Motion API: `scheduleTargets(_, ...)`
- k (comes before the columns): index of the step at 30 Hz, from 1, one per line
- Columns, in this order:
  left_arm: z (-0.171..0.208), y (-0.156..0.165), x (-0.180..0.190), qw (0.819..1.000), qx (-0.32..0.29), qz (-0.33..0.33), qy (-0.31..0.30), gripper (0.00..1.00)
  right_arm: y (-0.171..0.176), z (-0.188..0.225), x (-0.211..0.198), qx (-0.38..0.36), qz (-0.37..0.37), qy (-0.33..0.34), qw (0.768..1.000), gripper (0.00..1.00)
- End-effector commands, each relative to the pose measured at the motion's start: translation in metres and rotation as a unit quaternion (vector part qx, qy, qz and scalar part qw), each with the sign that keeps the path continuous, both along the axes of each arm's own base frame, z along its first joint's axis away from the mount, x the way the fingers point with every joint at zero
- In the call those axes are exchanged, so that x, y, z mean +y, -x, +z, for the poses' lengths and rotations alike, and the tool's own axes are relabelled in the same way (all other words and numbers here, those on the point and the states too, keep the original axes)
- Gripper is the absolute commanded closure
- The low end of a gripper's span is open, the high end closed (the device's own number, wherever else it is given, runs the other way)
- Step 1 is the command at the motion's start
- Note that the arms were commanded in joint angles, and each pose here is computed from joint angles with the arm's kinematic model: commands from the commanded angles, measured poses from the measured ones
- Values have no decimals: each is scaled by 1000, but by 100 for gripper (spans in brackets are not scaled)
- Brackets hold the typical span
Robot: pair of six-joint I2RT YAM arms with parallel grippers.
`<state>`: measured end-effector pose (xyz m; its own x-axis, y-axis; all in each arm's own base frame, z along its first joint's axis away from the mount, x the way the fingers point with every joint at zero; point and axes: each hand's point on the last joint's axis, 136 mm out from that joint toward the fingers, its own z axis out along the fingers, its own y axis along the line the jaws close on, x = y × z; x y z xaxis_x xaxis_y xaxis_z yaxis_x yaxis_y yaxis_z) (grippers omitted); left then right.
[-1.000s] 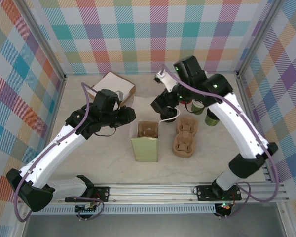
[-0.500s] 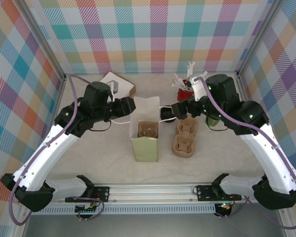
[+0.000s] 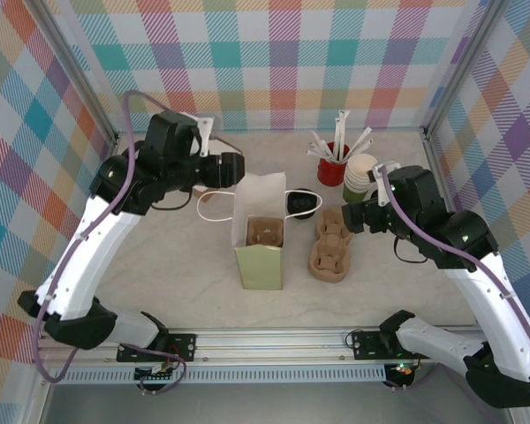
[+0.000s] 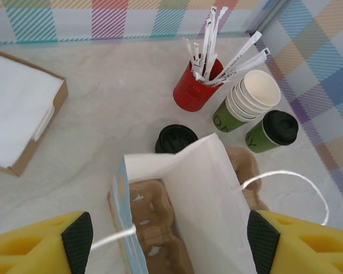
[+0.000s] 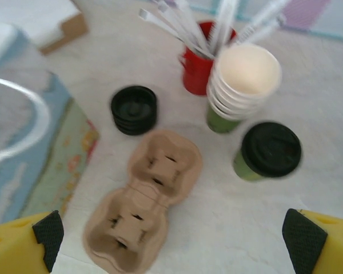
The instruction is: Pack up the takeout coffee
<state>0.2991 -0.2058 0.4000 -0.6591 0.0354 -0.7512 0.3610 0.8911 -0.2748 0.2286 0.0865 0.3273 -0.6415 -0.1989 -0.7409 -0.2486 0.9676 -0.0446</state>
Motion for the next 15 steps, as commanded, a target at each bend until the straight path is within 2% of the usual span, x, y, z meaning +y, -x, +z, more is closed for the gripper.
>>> scheduleTargets(1, -11, -5, -8, 995, 4, -74, -61, 24, 4, -16, -19, 27, -33, -10, 999, 0)
scheduleTargets(4, -23, -14, -26, 986, 9, -143, -90, 22, 1, -30, -24, 45, -44, -28, 998, 0)
scheduleTargets(8, -44, -23, -38, 960, 2, -228, -161, 19, -4, -45, -24, 64, -46, -48, 996, 0)
scheduleTargets(15, -77, -40, -54, 924, -4, -313, -218, 15, -8, -57, -25, 83, -47, -48, 994, 0)
